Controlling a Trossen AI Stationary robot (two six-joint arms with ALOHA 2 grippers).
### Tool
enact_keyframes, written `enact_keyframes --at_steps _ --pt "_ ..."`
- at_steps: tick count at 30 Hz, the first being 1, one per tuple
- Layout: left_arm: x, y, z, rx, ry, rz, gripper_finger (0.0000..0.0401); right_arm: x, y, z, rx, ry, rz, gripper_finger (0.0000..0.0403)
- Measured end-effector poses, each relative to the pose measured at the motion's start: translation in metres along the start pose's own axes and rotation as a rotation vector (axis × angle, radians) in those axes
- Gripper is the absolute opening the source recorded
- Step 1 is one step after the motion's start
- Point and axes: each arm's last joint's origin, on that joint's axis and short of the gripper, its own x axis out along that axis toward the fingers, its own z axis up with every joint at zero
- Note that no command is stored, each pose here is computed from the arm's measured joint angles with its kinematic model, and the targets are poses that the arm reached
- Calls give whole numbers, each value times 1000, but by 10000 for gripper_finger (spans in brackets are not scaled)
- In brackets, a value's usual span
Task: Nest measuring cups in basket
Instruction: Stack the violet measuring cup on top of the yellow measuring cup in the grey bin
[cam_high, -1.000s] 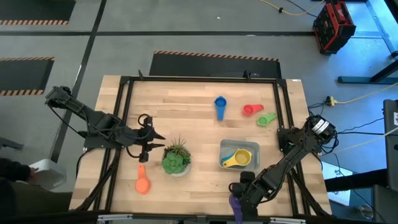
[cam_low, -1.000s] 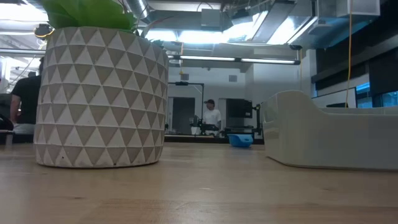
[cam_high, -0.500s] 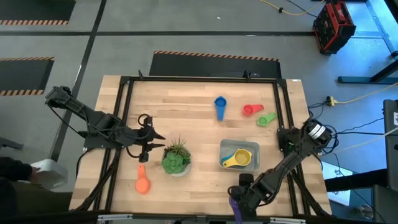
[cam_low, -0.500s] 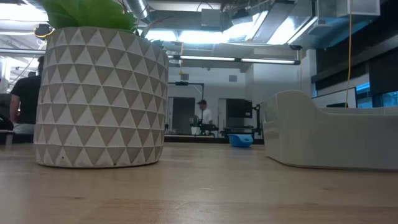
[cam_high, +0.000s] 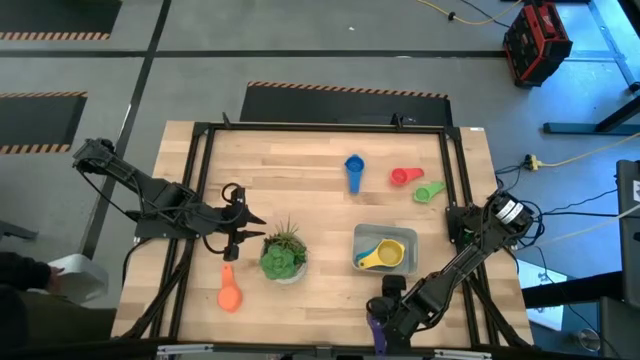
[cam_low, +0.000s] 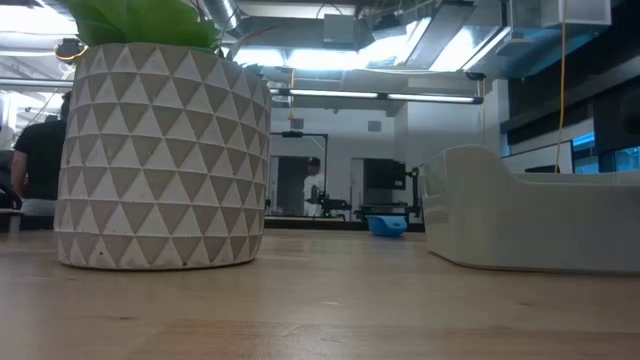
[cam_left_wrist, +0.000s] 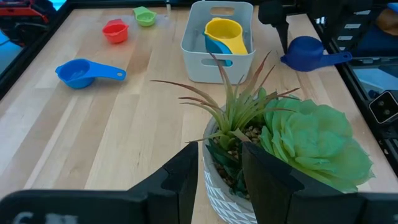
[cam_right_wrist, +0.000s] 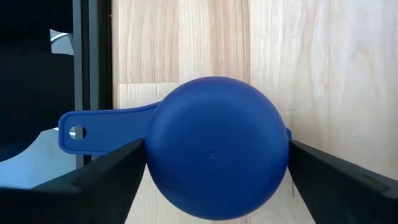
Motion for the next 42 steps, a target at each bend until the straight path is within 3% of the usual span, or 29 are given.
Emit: enact_keyframes --at_steps 8,23,31,38,42 --pt "0 0 0 0 0 0 118 0 0 1 -17 -16 -1 328" --pt "0 0 0 0 0 0 118 -2 3 7 -31 -99 -16 337" --pt "0 0 0 0 0 0 118 -19 10 34 -54 -171 -11 338" --pt "0 0 0 0 0 0 118 -53 16 62 -157 -197 -75 338" --pt "0 0 0 0 0 0 118 -77 17 85 -244 -298 -152 338"
